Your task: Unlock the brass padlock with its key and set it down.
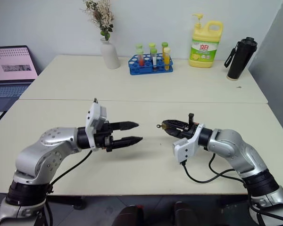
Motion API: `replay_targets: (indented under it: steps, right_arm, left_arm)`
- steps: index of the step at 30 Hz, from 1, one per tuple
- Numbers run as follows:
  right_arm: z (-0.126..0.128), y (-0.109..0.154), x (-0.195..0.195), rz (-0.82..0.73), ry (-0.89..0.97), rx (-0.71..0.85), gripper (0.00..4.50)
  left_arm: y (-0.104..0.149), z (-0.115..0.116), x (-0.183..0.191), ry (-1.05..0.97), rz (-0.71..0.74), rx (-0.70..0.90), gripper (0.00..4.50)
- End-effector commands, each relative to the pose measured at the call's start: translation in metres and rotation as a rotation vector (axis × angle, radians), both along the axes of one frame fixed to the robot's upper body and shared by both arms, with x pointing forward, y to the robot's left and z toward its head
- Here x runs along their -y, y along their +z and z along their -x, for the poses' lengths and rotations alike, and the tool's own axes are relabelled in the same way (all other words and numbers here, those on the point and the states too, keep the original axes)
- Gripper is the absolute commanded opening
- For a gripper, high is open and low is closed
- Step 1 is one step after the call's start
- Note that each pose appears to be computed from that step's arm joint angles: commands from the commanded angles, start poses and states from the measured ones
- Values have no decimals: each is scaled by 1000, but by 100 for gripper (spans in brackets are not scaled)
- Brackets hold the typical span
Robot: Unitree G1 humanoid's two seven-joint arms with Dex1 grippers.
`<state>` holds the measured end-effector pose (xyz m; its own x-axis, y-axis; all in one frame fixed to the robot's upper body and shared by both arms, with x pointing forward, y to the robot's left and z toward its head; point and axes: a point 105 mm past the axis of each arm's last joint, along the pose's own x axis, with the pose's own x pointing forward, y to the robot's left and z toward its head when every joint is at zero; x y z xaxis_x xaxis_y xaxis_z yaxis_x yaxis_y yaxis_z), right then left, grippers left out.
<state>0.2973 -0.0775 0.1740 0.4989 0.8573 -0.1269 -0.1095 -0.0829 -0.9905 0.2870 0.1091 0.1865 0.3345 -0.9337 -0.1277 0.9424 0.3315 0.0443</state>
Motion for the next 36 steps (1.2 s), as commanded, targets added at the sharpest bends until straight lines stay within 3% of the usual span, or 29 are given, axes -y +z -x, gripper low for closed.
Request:
replay_targets:
  steps: [1,8,17,33,36]
  right_arm:
    - [5,18,-4,-49,31,61,94]
    - [12,24,-14,-78,100,84,94]
    - [13,24,-17,-73,127,107,94]
    - [15,21,-17,-72,132,90,94]
    - [15,20,-17,-70,131,81,94]
  left_arm:
    - [11,-1,4,-20,26,8,308]
    - [16,-14,16,-50,40,-18,308]
    - [12,-13,25,-156,14,-77,308]
    - [16,-18,24,-164,46,-80,308]
    - [18,-19,23,-167,56,-78,248]
